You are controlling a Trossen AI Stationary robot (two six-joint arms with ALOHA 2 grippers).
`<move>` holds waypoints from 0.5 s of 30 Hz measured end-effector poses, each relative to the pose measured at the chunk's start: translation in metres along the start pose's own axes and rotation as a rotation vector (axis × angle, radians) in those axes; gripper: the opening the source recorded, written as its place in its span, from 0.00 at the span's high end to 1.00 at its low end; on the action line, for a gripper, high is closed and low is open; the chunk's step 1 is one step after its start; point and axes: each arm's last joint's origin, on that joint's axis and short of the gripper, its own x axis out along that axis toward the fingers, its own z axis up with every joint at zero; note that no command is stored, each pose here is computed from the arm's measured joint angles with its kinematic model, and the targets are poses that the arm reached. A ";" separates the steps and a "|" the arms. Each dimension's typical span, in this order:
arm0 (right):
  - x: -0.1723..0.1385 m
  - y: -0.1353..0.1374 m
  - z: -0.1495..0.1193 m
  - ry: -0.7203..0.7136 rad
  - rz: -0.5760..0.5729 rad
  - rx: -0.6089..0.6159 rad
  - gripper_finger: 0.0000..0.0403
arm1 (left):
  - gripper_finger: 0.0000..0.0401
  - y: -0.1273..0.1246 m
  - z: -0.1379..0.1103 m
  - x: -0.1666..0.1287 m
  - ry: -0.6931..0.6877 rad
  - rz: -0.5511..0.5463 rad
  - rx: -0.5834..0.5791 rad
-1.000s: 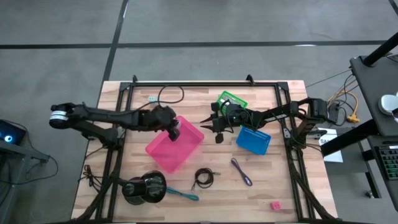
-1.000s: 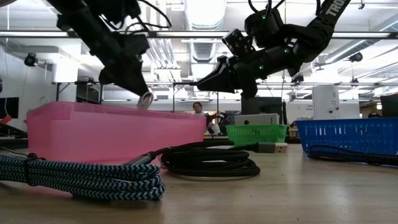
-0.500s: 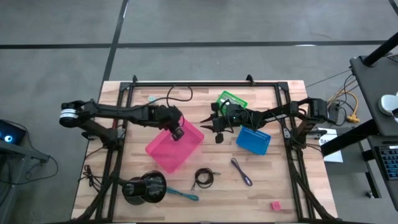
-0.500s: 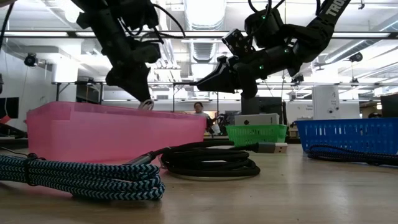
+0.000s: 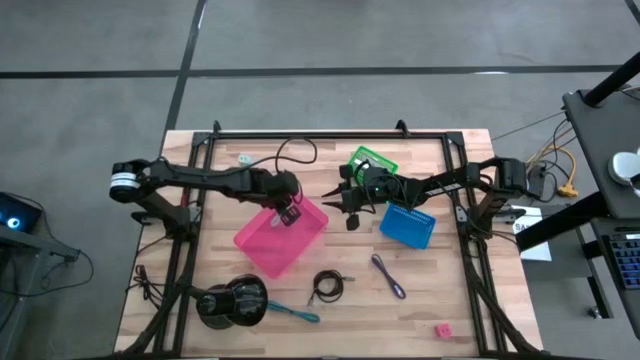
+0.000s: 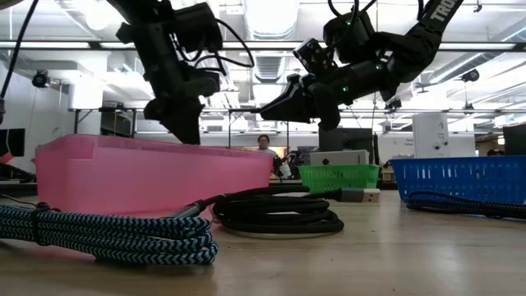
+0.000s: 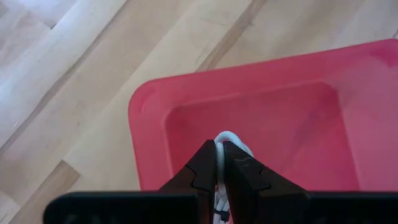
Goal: Pick and place items into bin
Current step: Put the white charger cable into the pink bin
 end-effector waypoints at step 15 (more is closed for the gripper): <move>0.000 0.000 0.000 0.000 0.000 -0.007 0.81 | 0.89 0.001 0.000 0.000 0.002 0.000 0.032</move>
